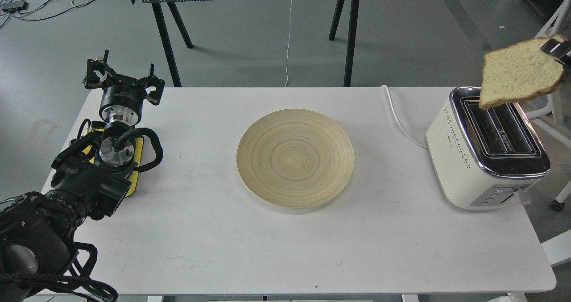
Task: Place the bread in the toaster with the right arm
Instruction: 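Carry the bread slice with the right gripper above the toaster slot, then lower the bread slice into the toaster slot with the right gripper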
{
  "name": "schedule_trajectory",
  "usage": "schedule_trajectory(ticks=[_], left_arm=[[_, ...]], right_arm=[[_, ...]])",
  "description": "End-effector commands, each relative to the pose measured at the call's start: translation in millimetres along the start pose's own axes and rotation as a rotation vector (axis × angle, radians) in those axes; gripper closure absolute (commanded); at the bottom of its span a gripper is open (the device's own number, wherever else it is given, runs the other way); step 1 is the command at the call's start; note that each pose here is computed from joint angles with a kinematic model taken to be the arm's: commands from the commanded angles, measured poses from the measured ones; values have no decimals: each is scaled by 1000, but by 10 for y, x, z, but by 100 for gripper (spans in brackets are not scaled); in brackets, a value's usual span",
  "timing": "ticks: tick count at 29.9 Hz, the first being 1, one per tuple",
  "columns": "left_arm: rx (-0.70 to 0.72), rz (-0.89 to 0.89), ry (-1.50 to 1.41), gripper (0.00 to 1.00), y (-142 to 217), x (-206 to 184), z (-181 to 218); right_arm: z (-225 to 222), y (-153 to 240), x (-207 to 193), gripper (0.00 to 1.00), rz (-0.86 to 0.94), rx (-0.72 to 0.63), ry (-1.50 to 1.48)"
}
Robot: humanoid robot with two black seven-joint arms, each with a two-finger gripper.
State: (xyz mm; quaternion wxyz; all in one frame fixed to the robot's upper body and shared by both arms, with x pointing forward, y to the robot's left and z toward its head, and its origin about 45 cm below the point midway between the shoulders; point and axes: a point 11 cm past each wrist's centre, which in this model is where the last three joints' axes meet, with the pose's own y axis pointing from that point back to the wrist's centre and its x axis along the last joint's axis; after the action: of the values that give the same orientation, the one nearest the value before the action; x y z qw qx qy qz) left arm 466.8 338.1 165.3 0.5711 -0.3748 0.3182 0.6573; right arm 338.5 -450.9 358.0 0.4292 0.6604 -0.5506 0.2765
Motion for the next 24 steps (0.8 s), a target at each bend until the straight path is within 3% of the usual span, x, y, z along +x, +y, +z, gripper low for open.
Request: schedule_trajectory(ticks=[1, 24], left_arm=[[0, 0, 0, 0, 1, 2, 0], [0, 0, 0, 0, 1, 2, 0]], right_arm=[[129, 130, 98, 96, -10, -41, 45], [295, 33, -296, 96, -117, -68, 85]])
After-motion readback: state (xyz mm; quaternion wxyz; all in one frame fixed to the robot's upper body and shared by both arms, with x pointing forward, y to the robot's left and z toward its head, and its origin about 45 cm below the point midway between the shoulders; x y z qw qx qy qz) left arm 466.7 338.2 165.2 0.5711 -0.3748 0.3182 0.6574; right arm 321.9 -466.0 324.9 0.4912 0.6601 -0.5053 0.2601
